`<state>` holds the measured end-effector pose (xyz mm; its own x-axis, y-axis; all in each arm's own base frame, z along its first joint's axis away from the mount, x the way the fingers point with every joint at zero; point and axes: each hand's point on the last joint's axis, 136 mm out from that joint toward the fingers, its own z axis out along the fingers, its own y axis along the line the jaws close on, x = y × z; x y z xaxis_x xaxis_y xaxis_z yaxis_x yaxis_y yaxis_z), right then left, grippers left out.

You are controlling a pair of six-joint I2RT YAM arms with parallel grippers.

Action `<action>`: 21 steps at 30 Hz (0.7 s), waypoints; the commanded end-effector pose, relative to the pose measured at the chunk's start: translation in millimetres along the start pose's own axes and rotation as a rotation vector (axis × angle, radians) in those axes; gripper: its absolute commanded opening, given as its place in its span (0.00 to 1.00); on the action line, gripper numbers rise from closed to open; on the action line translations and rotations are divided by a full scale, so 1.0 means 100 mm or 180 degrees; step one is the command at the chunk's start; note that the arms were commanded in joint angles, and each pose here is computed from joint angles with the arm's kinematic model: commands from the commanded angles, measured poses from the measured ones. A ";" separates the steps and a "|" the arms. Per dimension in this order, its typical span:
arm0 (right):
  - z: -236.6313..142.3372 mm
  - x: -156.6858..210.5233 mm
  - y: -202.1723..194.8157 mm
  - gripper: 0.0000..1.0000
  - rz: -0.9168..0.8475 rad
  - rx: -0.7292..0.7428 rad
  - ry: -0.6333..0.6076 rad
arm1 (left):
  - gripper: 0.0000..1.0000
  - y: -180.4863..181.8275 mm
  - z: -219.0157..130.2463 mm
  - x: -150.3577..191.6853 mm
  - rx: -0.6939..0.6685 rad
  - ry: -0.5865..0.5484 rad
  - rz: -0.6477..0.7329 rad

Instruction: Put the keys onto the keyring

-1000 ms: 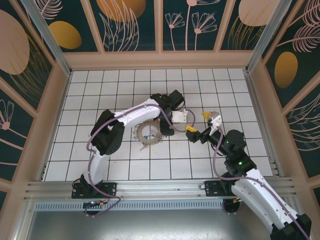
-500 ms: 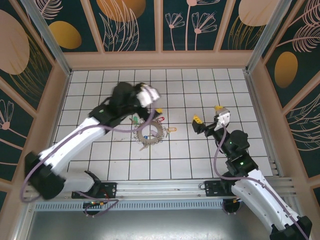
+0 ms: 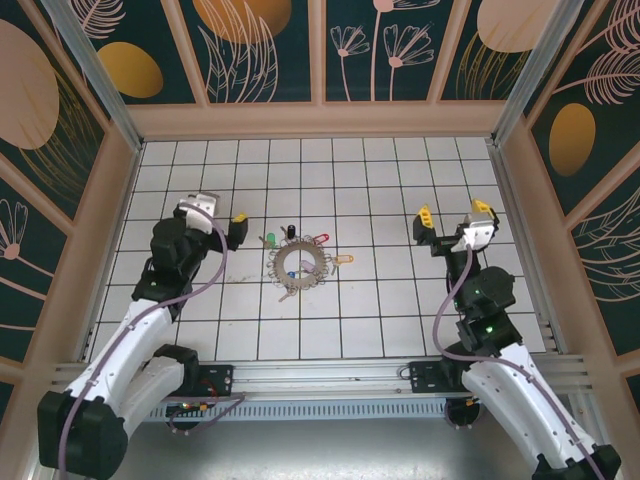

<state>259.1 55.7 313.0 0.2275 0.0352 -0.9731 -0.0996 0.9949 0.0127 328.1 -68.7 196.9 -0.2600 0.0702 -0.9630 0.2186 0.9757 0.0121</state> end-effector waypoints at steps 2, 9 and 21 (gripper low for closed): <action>-0.02 0.35 -0.15 0.99 0.0211 0.0095 -0.0106 | 0.99 0.38 0.06 0.17 -0.0672 -0.0248 -0.0123; 0.01 1.21 -0.39 0.99 0.0294 0.0142 0.0392 | 0.99 0.45 0.13 0.47 -0.0801 -0.0383 -0.0025; 0.37 1.72 -0.59 0.99 0.0228 0.0072 0.0733 | 0.99 0.54 0.69 0.44 -0.0827 -0.0216 0.0154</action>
<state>327.3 12.0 115.0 -0.1655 0.0715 -0.9836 -0.0541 0.9952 0.0814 375.8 -33.7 114.2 -0.2477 0.1211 -0.9612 0.0137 0.9925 0.1215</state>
